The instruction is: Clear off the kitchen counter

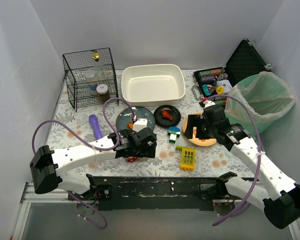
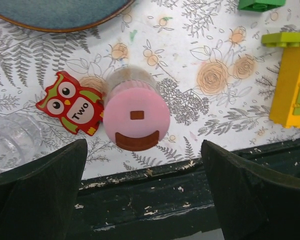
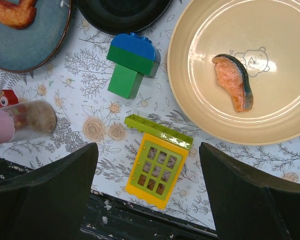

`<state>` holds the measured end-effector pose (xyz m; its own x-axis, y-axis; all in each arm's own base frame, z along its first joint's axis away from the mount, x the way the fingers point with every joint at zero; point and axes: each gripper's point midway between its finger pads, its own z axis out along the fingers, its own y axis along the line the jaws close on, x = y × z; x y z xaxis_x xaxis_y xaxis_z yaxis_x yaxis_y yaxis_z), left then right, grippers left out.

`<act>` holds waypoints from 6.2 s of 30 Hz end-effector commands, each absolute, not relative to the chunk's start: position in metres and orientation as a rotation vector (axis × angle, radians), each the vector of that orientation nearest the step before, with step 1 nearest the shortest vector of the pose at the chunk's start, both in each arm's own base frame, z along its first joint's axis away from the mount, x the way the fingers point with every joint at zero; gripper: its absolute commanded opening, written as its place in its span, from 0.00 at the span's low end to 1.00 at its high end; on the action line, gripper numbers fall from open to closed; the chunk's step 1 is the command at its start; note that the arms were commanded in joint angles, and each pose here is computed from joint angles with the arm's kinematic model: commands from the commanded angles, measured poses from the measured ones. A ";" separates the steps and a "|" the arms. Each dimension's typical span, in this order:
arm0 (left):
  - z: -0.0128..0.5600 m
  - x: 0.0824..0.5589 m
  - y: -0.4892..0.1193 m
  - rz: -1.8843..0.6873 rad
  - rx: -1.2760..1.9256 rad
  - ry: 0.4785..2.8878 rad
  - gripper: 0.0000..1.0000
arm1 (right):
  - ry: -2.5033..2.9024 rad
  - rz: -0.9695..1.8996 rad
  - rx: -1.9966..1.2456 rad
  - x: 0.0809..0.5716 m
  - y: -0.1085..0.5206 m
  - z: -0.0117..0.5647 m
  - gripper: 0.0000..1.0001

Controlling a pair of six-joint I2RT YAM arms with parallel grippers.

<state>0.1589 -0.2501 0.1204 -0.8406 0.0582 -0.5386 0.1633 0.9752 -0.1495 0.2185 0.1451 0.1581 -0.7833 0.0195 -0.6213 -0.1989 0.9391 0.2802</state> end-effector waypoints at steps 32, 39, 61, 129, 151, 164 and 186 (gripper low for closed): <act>0.121 0.192 -0.251 -0.152 0.112 2.440 0.57 | 2.417 0.482 -0.141 0.219 0.151 0.161 0.90; 0.121 0.197 -0.251 -0.132 0.122 2.431 0.46 | 2.420 0.485 -0.149 0.218 0.152 0.160 0.90; 0.288 0.302 -0.174 -0.418 -0.151 2.057 0.00 | 2.424 0.499 -0.160 0.216 0.154 0.157 0.90; 0.185 0.497 0.065 0.052 -0.574 2.128 0.67 | 2.420 0.371 -0.183 0.211 0.131 0.161 0.91; 0.239 0.400 -0.035 -0.199 -0.424 2.132 0.93 | 2.463 0.343 -0.125 0.213 0.130 0.154 0.98; 0.219 0.296 -0.105 -0.598 -0.290 2.131 0.96 | 2.473 0.503 -0.114 0.222 0.159 0.149 0.96; 0.190 0.273 -0.126 -0.749 -0.245 2.186 0.97 | 2.601 0.147 0.287 0.234 0.105 0.107 0.94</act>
<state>0.2721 -0.1190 0.1814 -0.6719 -0.4138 -0.6142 0.0198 0.8190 -0.5735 0.2307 0.1291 0.1059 -0.8696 0.1462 -0.4716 0.0481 0.9757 0.2138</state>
